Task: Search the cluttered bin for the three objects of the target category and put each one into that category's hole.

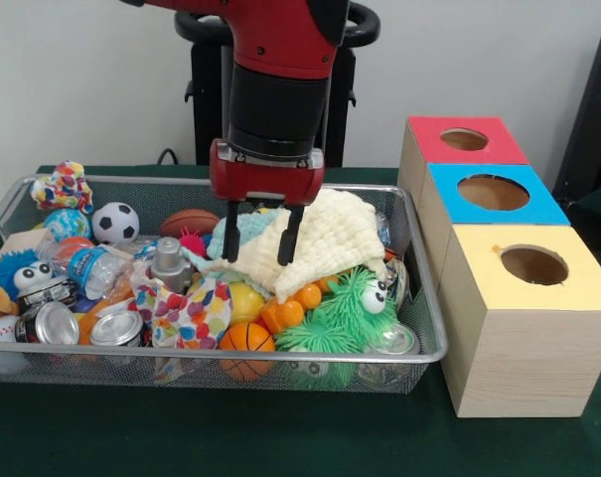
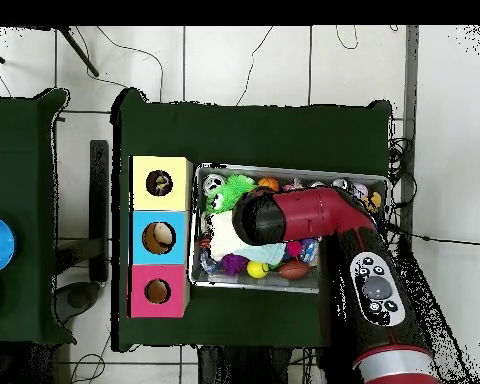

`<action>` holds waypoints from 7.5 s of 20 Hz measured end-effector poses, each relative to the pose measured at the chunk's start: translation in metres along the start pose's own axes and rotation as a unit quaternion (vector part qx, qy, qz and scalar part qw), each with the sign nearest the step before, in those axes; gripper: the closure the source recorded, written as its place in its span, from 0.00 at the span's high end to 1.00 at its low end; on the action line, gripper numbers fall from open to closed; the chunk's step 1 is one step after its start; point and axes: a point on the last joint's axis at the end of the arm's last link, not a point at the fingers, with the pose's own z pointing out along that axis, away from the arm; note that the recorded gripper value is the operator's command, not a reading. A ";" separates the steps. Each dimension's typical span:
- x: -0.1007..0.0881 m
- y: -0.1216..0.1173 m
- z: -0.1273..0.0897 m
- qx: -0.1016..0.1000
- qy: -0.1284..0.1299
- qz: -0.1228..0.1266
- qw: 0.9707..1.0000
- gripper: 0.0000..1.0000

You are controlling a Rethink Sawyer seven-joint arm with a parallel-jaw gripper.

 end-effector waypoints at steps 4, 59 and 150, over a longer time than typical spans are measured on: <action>0.001 -0.016 0.007 -0.002 -0.010 0.004 1.000 1.00; 0.033 -0.043 0.085 0.000 -0.015 -0.040 0.999 0.00; -0.050 0.204 -0.268 -0.048 0.050 -0.048 0.996 0.00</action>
